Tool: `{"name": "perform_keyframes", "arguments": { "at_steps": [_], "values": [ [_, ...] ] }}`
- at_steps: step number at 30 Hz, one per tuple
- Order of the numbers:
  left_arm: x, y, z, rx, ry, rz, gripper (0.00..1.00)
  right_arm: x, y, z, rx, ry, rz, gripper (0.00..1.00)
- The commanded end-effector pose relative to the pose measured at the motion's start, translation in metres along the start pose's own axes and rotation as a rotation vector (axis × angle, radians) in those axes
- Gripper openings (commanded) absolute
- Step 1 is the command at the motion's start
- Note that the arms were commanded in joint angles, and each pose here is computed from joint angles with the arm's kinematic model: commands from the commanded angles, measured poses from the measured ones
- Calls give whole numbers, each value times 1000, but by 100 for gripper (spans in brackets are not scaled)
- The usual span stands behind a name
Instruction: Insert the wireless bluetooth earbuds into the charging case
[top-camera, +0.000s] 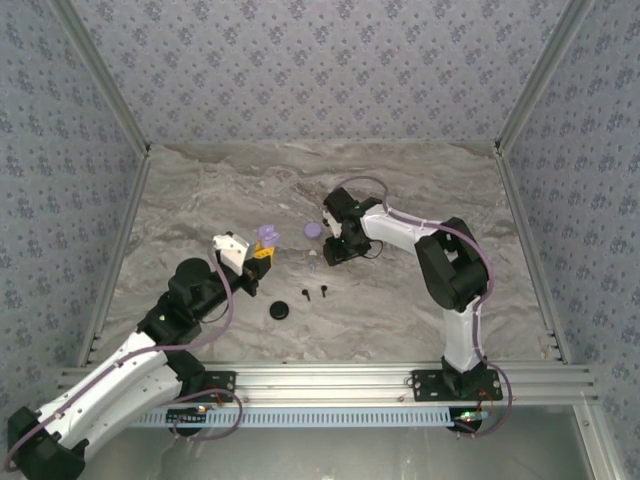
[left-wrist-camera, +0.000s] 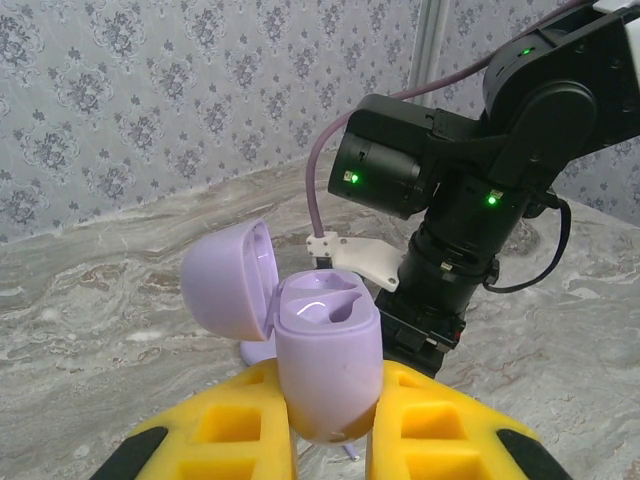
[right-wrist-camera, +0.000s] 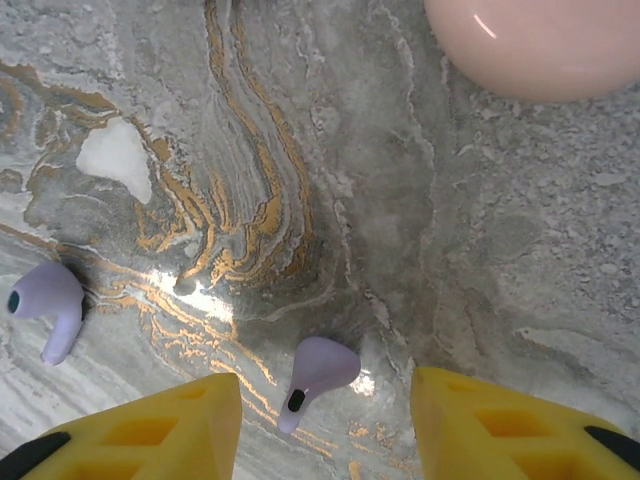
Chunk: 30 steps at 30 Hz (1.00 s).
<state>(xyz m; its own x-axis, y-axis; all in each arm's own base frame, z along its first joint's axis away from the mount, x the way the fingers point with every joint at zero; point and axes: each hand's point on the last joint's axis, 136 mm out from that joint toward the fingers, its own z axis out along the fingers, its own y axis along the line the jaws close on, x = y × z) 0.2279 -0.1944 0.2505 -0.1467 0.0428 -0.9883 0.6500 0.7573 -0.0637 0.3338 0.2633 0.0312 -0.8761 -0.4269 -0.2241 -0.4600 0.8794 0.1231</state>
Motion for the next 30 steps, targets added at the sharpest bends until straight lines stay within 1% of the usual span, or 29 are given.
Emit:
{"name": "perform_keyframes", "arguments": {
  "at_steps": [1, 7, 10, 13, 20, 23, 26, 29, 30],
  "values": [
    [-6, 0, -1, -6, -26, 6, 0, 2, -3, 4, 47, 32, 3, 49],
    [-5, 1, 0, -8, -23, 5, 0, -1, 1, 12, 57, 40, -10, 44],
    [-5, 0, 1, -7, -22, 3, 0, 0, 1, 16, 61, 50, -13, 40],
    [-5, 1, 1, -9, -21, 2, 0, 2, 3, 19, 64, 63, -19, 36],
    [-3, 2, 2, -13, -17, 2, 0, 13, 5, 27, 83, 98, -30, 32],
    [-4, 2, 2, -16, -17, 1, 0, 14, 4, 27, 84, 99, -29, 28],
    [-4, 2, 2, -16, -17, 0, 0, 10, 4, 18, 77, 72, -27, 25],
    [-6, 0, 4, -4, -30, -13, 0, 1, 3, -2, 63, 7, -29, 24],
    [-7, -1, 5, 4, -37, -17, 0, -4, 3, -14, 59, -32, -29, 24]
  ]
}}
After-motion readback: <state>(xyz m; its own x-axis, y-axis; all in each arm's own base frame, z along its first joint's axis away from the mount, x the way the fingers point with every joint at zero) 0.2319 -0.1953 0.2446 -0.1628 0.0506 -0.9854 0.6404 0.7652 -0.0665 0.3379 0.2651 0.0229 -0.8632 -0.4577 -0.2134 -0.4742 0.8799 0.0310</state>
